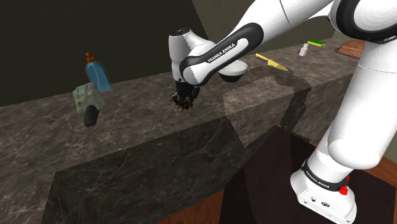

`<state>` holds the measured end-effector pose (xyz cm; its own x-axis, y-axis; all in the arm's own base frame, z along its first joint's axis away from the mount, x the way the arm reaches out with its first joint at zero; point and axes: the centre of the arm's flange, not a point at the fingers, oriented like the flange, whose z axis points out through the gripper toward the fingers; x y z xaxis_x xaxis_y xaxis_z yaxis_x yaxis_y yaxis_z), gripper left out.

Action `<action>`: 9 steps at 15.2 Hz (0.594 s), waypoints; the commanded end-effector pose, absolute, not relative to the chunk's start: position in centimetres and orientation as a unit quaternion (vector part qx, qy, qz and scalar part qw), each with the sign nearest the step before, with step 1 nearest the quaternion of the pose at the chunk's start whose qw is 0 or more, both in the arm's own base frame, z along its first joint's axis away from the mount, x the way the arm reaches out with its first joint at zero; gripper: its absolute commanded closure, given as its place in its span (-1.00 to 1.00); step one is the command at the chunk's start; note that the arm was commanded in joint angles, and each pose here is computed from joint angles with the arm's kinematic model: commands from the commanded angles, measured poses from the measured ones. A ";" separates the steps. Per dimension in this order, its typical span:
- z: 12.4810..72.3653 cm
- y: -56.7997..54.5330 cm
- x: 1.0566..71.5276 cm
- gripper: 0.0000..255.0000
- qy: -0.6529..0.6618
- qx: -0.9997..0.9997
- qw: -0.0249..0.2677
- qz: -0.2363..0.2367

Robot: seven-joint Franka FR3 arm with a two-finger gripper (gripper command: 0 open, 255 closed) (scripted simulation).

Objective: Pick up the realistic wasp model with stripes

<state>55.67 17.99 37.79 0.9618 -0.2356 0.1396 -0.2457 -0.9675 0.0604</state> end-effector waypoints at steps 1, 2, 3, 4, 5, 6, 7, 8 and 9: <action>37.7 18.0 55.7 1.00 -0.122 0.990 0.039 0.065; 37.7 18.0 55.7 1.00 -0.122 0.990 0.039 0.065; 37.8 18.0 55.7 1.00 -0.122 0.990 0.039 0.065; 37.8 18.0 55.7 1.00 -0.122 0.990 0.039 0.065; 37.8 18.0 55.7 1.00 -0.122 0.990 0.039 0.065; 37.8 17.9 55.6 1.00 -0.122 0.990 0.039 0.065; 38.3 17.9 55.6 1.00 -0.122 0.990 0.039 0.065; 38.8 17.9 55.6 1.00 -0.122 0.990 0.039 0.065; 39.3 17.9 55.6 1.00 -0.122 0.990 0.039 0.065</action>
<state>55.66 17.98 38.94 0.9618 -0.2358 0.1388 -0.2459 -0.9674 0.0608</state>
